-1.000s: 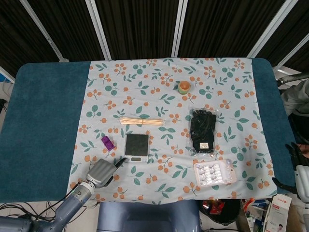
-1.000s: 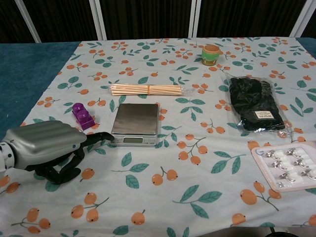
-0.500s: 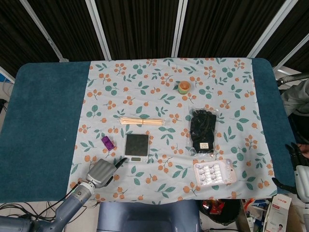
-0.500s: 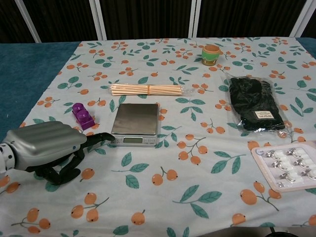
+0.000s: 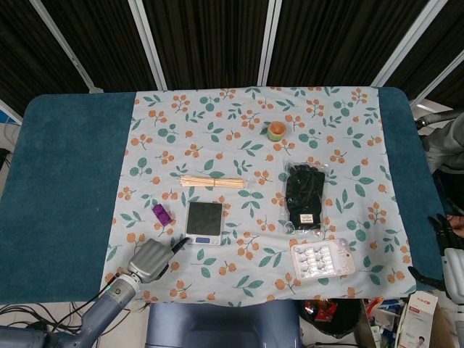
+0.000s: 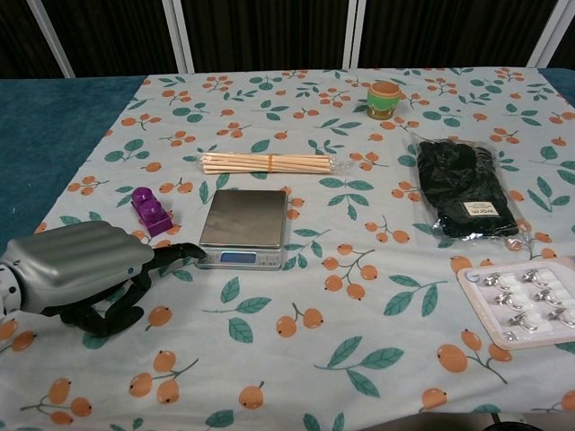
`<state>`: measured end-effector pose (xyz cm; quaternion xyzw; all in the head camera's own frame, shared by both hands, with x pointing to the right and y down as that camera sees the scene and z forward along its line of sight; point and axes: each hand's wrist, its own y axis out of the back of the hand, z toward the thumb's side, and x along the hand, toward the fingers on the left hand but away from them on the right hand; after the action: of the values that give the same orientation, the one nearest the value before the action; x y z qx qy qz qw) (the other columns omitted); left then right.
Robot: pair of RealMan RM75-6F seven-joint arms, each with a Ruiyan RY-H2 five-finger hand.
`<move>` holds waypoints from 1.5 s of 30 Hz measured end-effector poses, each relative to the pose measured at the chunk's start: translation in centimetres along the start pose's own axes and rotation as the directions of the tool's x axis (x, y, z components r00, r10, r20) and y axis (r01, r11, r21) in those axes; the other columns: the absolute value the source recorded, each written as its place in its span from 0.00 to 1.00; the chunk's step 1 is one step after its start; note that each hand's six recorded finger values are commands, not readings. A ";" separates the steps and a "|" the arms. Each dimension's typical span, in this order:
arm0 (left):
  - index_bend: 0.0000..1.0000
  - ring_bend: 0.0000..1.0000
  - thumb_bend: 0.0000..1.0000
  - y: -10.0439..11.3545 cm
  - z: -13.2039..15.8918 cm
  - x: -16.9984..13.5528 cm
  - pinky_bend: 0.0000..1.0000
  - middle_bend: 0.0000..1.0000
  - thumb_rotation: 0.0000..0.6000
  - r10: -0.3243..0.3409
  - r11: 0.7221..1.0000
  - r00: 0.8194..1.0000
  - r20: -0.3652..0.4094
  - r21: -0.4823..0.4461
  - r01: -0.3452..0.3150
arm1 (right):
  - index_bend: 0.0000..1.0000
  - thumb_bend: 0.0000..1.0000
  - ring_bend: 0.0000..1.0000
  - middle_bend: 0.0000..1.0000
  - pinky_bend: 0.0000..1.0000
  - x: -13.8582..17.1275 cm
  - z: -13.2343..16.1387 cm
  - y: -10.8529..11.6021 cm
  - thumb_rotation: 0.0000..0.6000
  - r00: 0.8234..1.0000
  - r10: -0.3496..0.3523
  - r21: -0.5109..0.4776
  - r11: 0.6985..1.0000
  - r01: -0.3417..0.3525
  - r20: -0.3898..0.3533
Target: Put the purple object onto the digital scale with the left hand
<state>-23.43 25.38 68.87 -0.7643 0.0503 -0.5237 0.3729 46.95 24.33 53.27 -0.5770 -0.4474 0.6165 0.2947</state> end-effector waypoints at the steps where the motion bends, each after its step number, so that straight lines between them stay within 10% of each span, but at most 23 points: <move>1: 0.14 0.70 0.51 -0.1 0.0 0.0 0.68 0.70 1.00 -0.002 1.000 1.000 -0.001 0.001 0.002 | 0.03 0.08 0.17 0.01 0.19 0.0 0.0 0.0 1.00 1.000 0.000 0.000 1.000 0.000 0.000; 25: 0.35 0.71 0.51 -1.2 -0.5 0.5 0.68 0.70 1.00 -0.029 0.999 1.000 -0.003 0.015 0.029 | 0.03 0.08 0.17 0.01 0.19 0.0 0.0 0.0 1.00 1.000 0.002 -0.001 1.000 -0.002 0.002; 35: 0.08 0.69 0.43 0.4 0.2 0.2 0.68 0.67 1.00 0.025 0.999 1.000 0.017 -0.025 -0.025 | 0.03 0.08 0.17 0.01 0.19 0.0 -0.1 0.0 1.00 1.000 0.003 -0.001 1.000 -0.003 0.002; 45: 0.01 0.08 0.06 3.0 0.9 -0.3 0.21 0.15 1.00 0.167 0.977 0.985 0.053 -0.141 -0.158 | 0.03 0.08 0.17 0.01 0.19 0.1 -0.1 0.0 1.00 1.000 0.003 -0.005 1.000 -0.003 0.005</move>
<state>-21.90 23.84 66.67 -0.7976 0.1363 -0.4620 0.3630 47.03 24.42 53.23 -0.5770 -0.4484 0.6173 0.2914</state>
